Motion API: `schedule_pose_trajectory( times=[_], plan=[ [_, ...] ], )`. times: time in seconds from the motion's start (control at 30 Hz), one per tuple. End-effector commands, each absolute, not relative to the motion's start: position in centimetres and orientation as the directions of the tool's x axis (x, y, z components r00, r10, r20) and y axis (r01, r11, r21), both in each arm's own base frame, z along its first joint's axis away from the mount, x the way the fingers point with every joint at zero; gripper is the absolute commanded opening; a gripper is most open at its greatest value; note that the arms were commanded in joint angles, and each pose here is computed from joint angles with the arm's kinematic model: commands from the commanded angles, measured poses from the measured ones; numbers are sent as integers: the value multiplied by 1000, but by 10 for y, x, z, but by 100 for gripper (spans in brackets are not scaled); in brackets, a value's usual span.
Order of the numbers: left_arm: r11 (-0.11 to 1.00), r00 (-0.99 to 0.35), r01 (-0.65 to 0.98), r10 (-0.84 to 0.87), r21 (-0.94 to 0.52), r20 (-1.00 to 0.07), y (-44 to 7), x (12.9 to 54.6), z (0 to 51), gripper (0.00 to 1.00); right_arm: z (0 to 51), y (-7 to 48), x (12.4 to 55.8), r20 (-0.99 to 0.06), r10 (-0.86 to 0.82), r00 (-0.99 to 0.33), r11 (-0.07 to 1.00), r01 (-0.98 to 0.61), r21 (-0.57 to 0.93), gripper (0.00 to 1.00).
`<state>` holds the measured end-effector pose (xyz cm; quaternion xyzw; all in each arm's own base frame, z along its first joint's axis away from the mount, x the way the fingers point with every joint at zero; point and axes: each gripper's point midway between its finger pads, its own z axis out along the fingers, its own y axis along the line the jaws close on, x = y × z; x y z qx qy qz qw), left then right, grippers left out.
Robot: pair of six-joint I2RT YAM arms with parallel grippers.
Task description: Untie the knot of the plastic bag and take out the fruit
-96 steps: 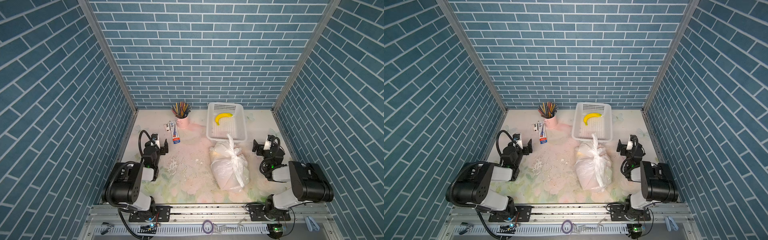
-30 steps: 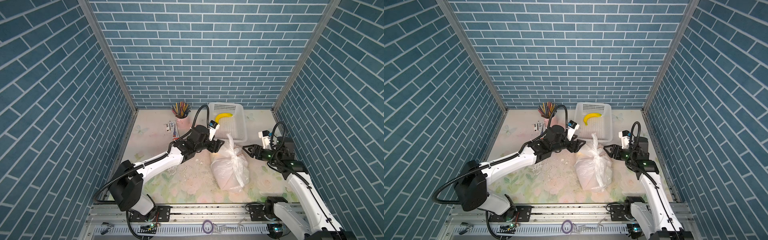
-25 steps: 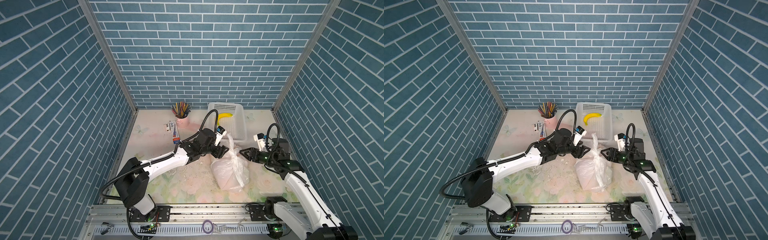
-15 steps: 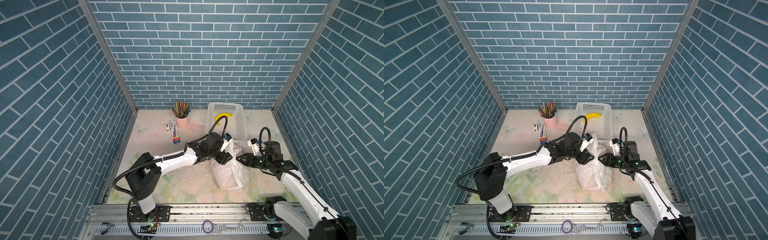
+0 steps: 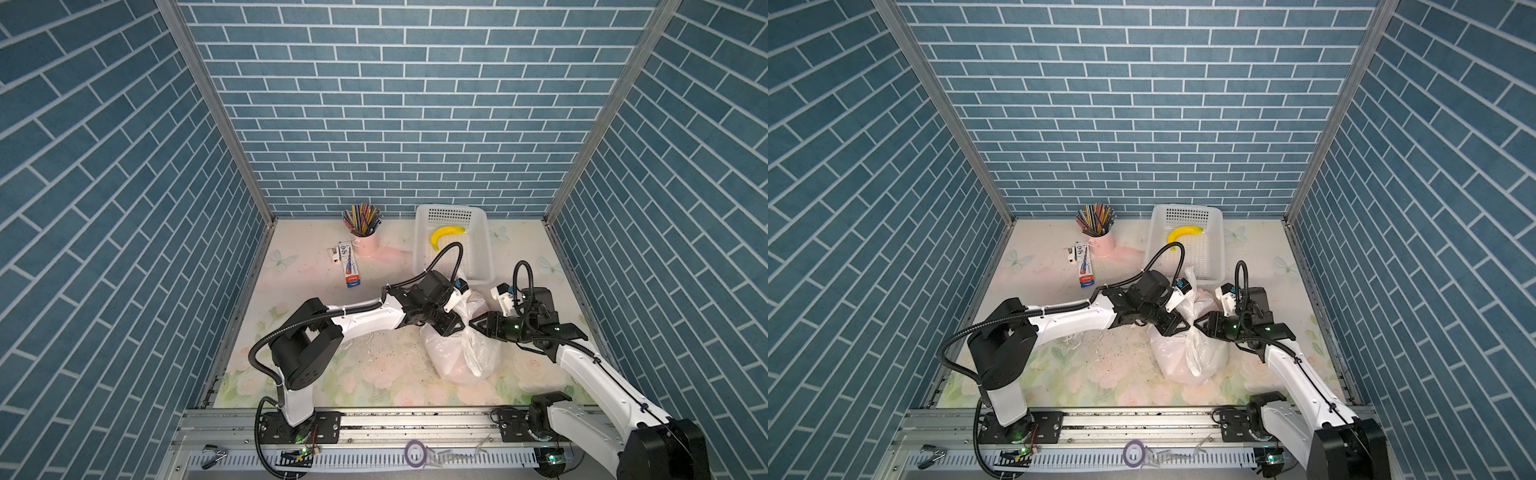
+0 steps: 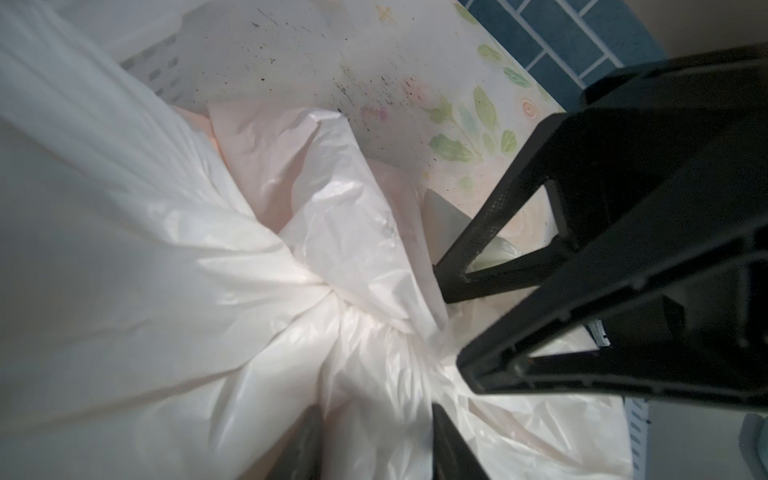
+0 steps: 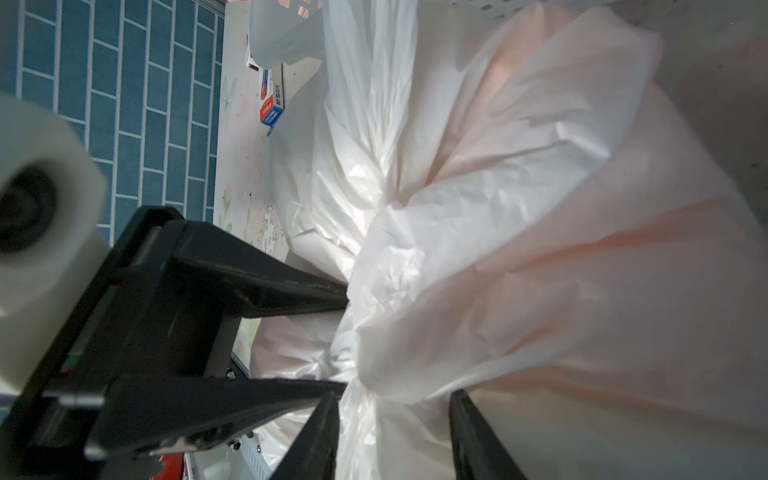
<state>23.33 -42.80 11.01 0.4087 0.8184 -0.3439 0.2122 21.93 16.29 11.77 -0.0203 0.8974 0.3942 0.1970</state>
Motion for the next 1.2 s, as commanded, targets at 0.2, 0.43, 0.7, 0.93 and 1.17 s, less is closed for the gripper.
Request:
schedule_pose_trajectory(
  times=[0.2, 0.43, 0.7, 0.93, 1.17],
  plan=[
    [458, -584, 806, 516, -375, -626, -422, 238, 104, 9, 101, 166, 214, -329, 100, -939, 698, -169, 696, 29],
    [510, -609, 778, 470, -367, -639, -409, 250, 108, 0, 107, 165, 220, -377, 107, -920, 707, -196, 679, 1],
    [558, -610, 757, 414, -342, -676, -391, 262, 122, 0, 113, 153, 229, -443, 155, -883, 752, -186, 633, 0],
    [598, -616, 734, 385, -322, -688, -372, 269, 126, 0, 107, 139, 235, -456, 201, -867, 803, -121, 584, 0],
    [637, -627, 708, 367, -306, -687, -358, 275, 124, 0, 104, 125, 238, -464, 231, -855, 842, -64, 536, 0]
  ],
)
